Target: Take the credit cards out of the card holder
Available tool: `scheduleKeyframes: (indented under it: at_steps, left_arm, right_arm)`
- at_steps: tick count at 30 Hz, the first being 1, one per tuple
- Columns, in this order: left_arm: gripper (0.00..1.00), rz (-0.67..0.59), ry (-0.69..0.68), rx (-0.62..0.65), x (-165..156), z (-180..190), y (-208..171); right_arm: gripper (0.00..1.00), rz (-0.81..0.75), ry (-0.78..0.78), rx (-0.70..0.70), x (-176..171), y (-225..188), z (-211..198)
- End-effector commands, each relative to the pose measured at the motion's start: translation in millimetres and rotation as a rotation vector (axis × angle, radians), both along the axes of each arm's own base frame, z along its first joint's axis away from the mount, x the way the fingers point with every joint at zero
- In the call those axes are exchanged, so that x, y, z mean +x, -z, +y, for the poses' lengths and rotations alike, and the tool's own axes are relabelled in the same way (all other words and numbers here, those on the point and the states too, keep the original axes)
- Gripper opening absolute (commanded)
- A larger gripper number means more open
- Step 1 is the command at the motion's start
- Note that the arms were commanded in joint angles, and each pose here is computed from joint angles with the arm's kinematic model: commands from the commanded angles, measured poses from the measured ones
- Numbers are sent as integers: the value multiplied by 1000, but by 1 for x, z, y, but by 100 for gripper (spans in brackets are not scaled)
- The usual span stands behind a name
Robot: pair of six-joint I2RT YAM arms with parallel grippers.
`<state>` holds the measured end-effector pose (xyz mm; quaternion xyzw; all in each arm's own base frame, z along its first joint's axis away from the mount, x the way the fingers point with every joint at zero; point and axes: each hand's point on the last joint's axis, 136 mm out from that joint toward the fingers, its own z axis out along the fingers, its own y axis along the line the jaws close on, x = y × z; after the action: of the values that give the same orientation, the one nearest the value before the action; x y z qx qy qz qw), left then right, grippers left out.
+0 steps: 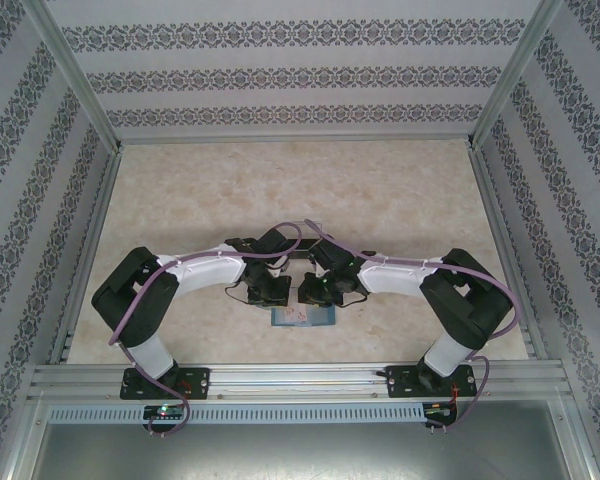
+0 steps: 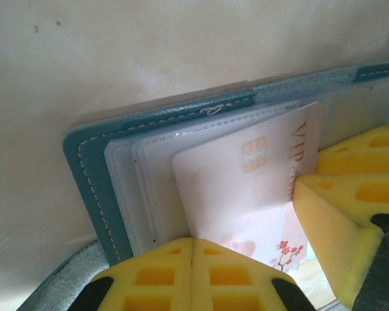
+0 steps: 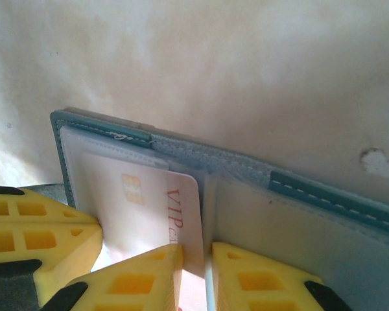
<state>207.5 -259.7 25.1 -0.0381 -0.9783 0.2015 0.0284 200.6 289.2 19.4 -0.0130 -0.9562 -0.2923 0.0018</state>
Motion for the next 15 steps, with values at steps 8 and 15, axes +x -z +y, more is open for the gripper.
scheduleKeyframes:
  at_steps: [8,15]
  left_arm:
    - [7,15,32,67,-6,8,15]
    - [7,8,33,76,-6,11,13]
  right_arm:
    - [13,10,-8,95,-2,-5,12]
    - [9,-8,8,52,0,-6,-4]
